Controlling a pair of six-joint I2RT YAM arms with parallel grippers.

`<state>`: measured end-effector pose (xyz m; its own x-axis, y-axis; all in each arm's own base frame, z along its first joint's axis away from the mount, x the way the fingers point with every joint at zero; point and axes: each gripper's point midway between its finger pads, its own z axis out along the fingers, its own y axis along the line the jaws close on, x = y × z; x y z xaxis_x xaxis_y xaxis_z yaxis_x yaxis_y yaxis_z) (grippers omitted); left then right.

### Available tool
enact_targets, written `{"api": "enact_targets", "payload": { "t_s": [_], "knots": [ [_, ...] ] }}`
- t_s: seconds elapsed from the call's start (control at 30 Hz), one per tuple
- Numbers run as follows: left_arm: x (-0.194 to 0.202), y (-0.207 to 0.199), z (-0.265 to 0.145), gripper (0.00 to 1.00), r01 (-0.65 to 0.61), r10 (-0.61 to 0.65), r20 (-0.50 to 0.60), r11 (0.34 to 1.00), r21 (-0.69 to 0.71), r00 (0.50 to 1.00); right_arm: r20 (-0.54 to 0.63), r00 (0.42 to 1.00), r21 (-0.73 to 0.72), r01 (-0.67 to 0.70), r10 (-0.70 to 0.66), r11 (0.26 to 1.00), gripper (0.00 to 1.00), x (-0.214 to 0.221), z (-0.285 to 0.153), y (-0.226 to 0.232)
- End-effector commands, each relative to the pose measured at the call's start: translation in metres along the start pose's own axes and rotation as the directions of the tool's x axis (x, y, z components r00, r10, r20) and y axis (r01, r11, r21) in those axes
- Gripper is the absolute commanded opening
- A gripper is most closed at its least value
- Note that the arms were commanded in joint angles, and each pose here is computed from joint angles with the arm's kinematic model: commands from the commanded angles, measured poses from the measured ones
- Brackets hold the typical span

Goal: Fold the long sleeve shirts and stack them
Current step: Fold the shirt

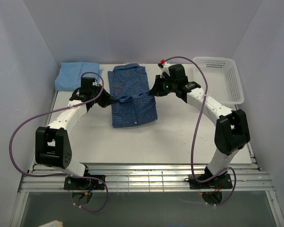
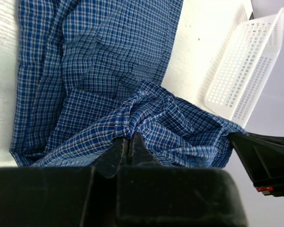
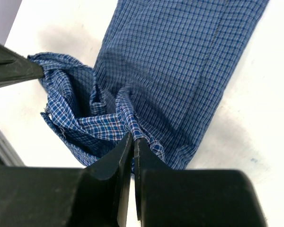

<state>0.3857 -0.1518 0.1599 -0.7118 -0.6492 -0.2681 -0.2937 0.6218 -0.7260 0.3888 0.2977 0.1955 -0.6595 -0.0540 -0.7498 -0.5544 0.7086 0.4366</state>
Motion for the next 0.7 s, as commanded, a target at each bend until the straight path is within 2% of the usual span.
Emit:
{"api": "enact_targets", "payload": {
  "t_s": [0.0, 0.17, 0.33, 0.5, 0.67],
  "knots": [
    [-0.031, -0.023, 0.001, 0.00, -0.051, 0.046, 0.093, 0.997, 0.054, 0.995, 0.075, 0.996, -0.022, 0.059, -0.057, 0.998, 0.08, -0.036, 0.006, -0.009],
    [-0.045, -0.017, 0.023, 0.00, -0.039, 0.037, 0.103, 0.999, 0.018, 0.994, 0.073, 0.994, -0.010, 0.088, -0.087, 0.996, 0.08, -0.042, 0.031, -0.029],
    [-0.060, -0.005, 0.027, 0.00, -0.032, 0.038, 0.156, 0.999, -0.038, 0.987, 0.070, 0.993, -0.014, 0.101, -0.100, 0.995, 0.08, -0.048, 0.050, -0.039],
    [-0.056, 0.017, 0.042, 0.00, -0.007, 0.019, 0.129, 0.995, -0.096, 0.991, 0.055, 0.993, -0.048, 0.105, -0.102, 0.993, 0.08, -0.047, 0.073, -0.044],
    [-0.055, 0.041, 0.049, 0.00, 0.022, 0.003, 0.152, 0.986, -0.162, 0.988, 0.012, 0.997, -0.076, 0.082, -0.081, 0.994, 0.08, -0.031, 0.091, -0.051]
  ]
}}
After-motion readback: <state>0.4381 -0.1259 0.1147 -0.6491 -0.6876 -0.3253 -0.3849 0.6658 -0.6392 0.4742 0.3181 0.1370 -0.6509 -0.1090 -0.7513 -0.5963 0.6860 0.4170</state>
